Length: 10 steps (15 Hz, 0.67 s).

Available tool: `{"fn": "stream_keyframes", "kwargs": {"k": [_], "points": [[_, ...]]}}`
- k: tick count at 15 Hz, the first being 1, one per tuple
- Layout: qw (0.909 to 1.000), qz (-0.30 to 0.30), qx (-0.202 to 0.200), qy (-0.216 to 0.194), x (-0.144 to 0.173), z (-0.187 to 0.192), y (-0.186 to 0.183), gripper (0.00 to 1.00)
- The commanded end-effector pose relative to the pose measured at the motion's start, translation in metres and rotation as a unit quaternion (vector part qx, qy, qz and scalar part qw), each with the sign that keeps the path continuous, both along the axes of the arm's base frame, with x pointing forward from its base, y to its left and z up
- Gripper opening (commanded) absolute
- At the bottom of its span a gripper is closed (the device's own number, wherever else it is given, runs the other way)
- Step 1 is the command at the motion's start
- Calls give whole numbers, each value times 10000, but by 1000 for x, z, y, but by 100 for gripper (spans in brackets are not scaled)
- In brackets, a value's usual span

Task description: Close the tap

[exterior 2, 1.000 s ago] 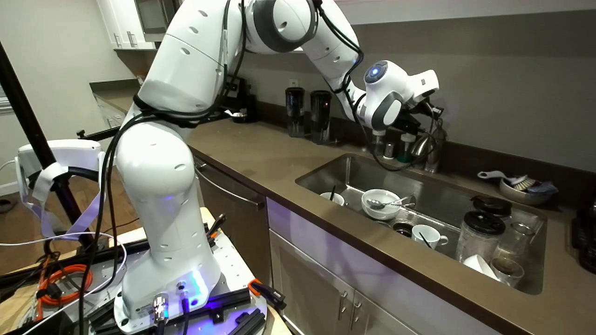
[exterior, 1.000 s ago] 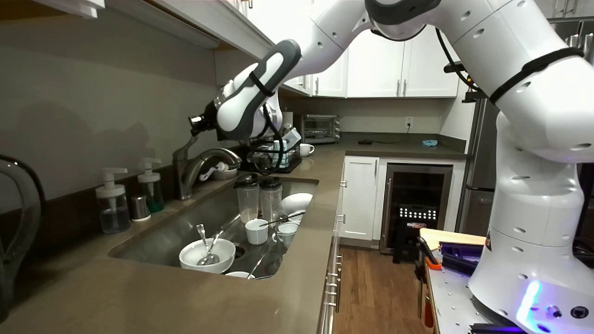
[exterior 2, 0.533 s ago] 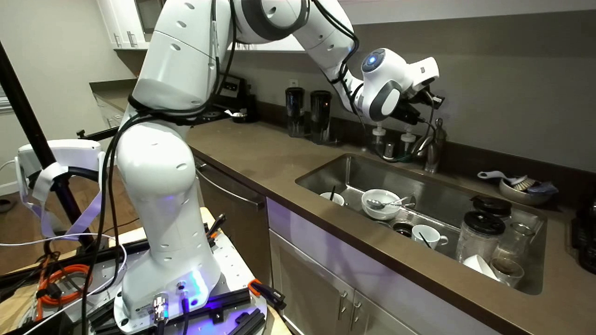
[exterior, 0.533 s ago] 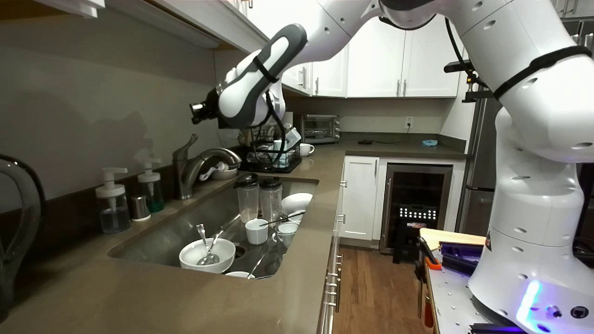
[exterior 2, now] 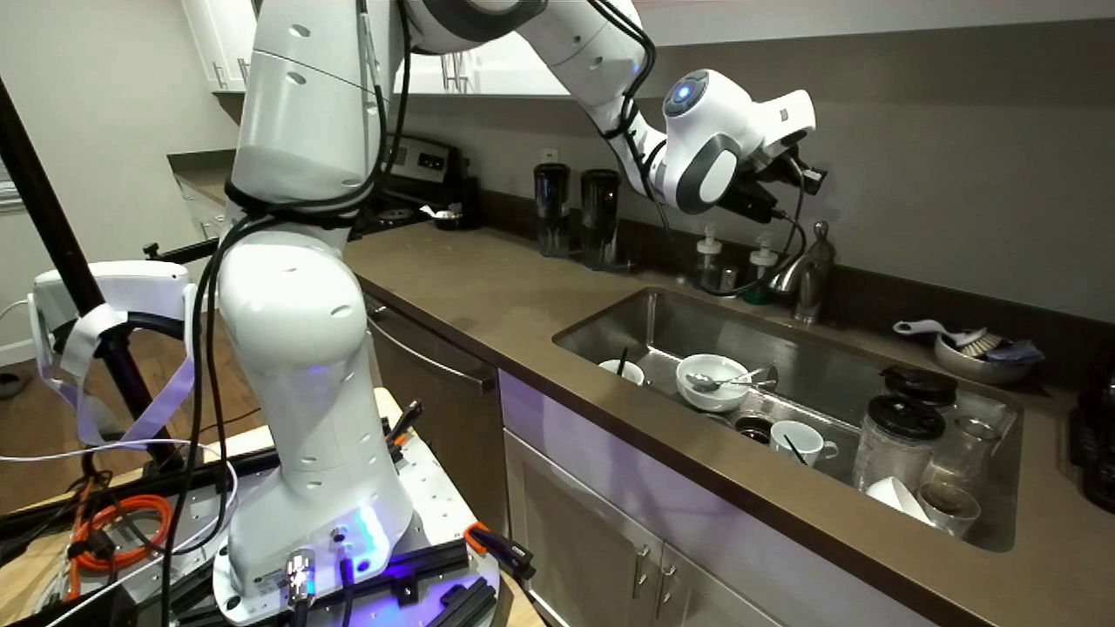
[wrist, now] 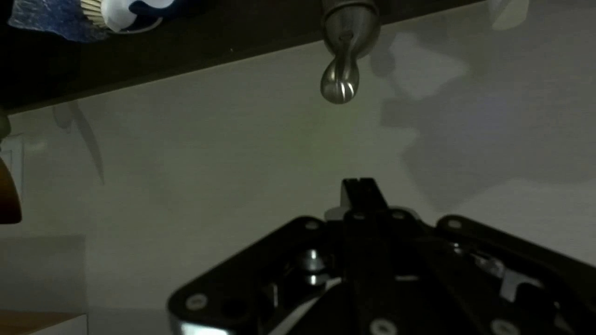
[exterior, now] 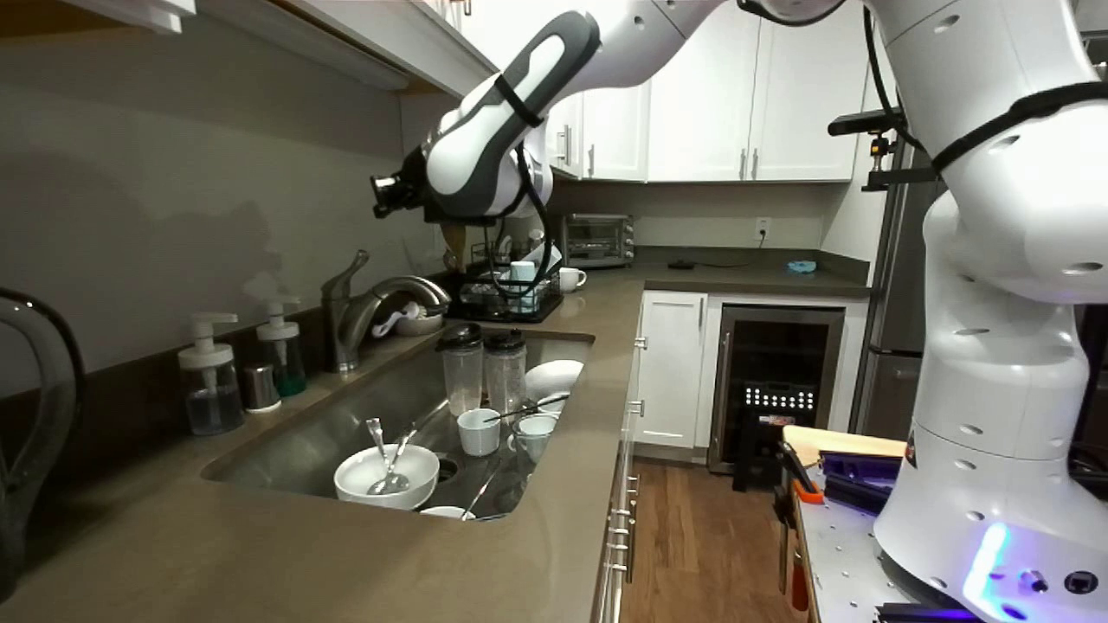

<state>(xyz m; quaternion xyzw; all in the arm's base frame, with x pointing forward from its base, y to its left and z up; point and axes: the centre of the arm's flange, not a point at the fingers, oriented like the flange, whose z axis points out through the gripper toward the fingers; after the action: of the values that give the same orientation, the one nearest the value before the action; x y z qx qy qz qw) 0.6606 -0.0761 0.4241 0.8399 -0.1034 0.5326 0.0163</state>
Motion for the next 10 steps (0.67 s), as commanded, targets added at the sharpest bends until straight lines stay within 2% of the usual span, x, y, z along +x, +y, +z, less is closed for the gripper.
{"fn": "stream_keyframes", "kwargs": {"k": [1,6,10], "points": [[9997,-127,178,125,-45,7,5,3],[9987,-305,158,373,-93,15,5,3],[9985,-288,69,456,-121,22,1,3]]}}
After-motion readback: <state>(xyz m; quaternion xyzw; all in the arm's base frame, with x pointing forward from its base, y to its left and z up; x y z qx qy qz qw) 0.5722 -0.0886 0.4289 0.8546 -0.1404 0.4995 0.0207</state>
